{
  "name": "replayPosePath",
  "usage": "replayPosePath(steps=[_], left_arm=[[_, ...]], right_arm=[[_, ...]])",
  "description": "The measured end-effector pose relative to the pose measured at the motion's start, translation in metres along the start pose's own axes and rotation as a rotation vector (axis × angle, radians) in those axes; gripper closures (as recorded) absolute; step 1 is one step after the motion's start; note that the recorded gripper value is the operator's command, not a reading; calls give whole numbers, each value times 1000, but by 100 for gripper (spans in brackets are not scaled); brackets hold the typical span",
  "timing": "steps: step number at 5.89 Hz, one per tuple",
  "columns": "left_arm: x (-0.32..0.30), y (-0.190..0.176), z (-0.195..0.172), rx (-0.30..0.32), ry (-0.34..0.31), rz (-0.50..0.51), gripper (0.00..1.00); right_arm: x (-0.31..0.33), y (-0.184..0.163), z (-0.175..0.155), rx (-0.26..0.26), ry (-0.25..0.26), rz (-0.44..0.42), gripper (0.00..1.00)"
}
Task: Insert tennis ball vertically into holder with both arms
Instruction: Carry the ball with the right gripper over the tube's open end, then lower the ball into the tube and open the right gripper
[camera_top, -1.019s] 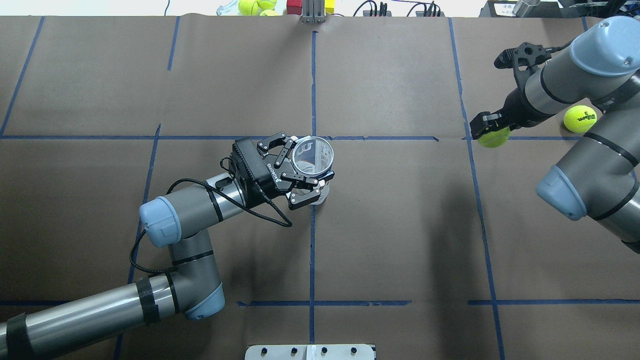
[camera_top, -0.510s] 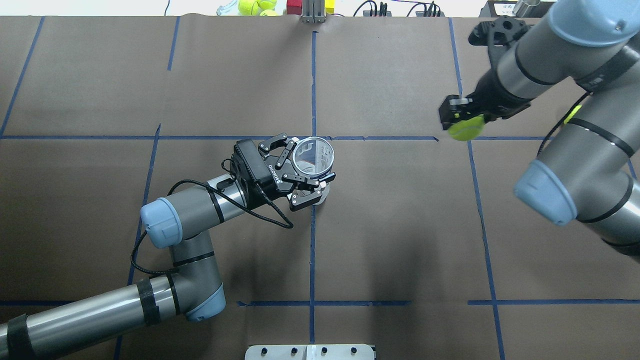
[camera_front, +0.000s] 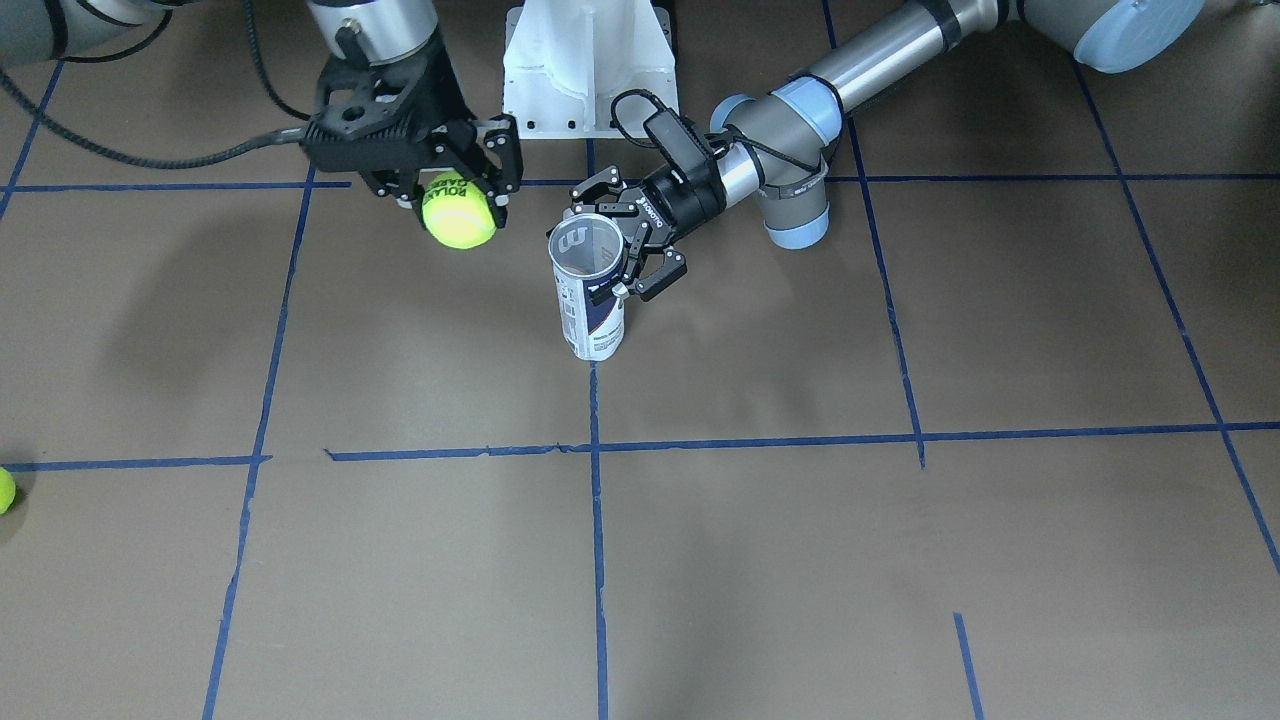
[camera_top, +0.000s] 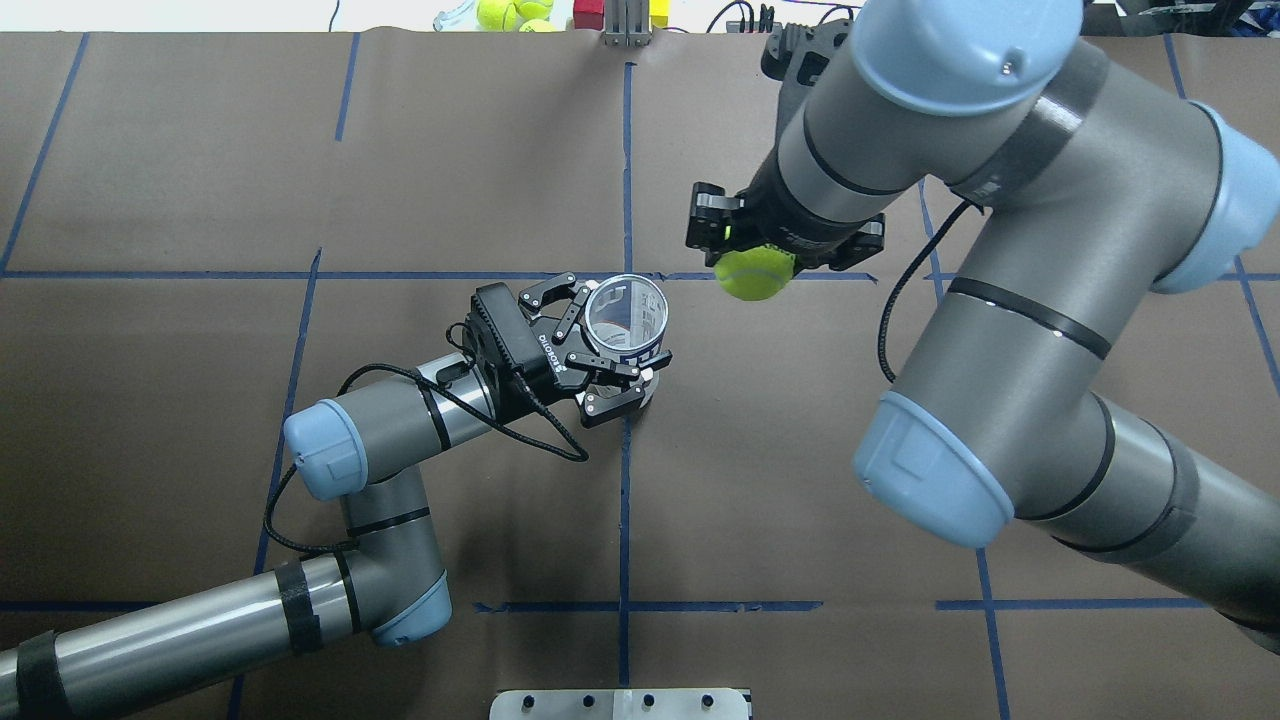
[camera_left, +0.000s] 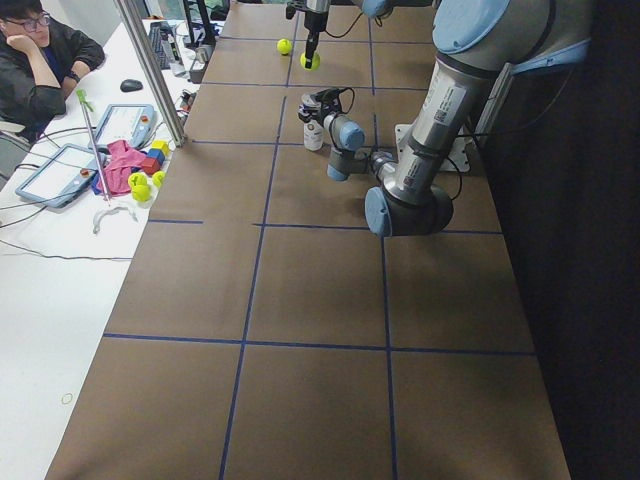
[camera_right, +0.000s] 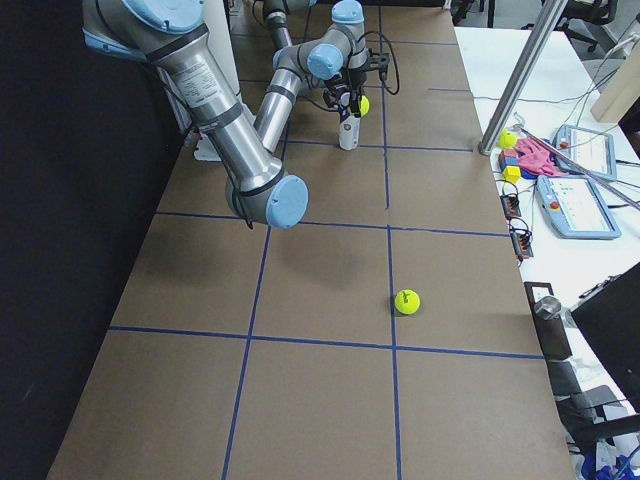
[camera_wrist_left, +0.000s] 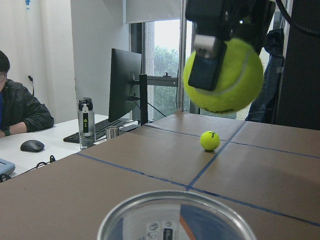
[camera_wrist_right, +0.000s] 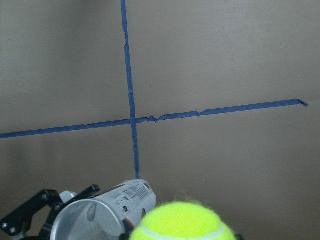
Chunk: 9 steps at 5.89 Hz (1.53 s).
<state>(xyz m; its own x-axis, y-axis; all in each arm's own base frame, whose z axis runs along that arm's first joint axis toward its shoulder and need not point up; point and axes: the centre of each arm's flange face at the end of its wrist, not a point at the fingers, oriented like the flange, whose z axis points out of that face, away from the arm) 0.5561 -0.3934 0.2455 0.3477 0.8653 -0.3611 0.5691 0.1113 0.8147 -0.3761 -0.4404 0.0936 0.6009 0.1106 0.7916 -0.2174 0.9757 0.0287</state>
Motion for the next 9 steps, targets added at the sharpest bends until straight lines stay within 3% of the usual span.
replayPosePath(steps=[3, 7, 8, 9], left_arm=[[1, 2, 1, -4, 0, -1, 10], [2, 3, 1, -5, 2, -2, 10], [2, 3, 1, -5, 2, -2, 10], [2, 3, 1, -5, 2, -2, 10]], right_arm=[[-67, -4, 7, 13, 22, 33, 70], [-96, 15, 32, 29, 58, 25, 65], [-98, 17, 34, 32, 61, 25, 55], [-98, 18, 35, 32, 63, 25, 5]])
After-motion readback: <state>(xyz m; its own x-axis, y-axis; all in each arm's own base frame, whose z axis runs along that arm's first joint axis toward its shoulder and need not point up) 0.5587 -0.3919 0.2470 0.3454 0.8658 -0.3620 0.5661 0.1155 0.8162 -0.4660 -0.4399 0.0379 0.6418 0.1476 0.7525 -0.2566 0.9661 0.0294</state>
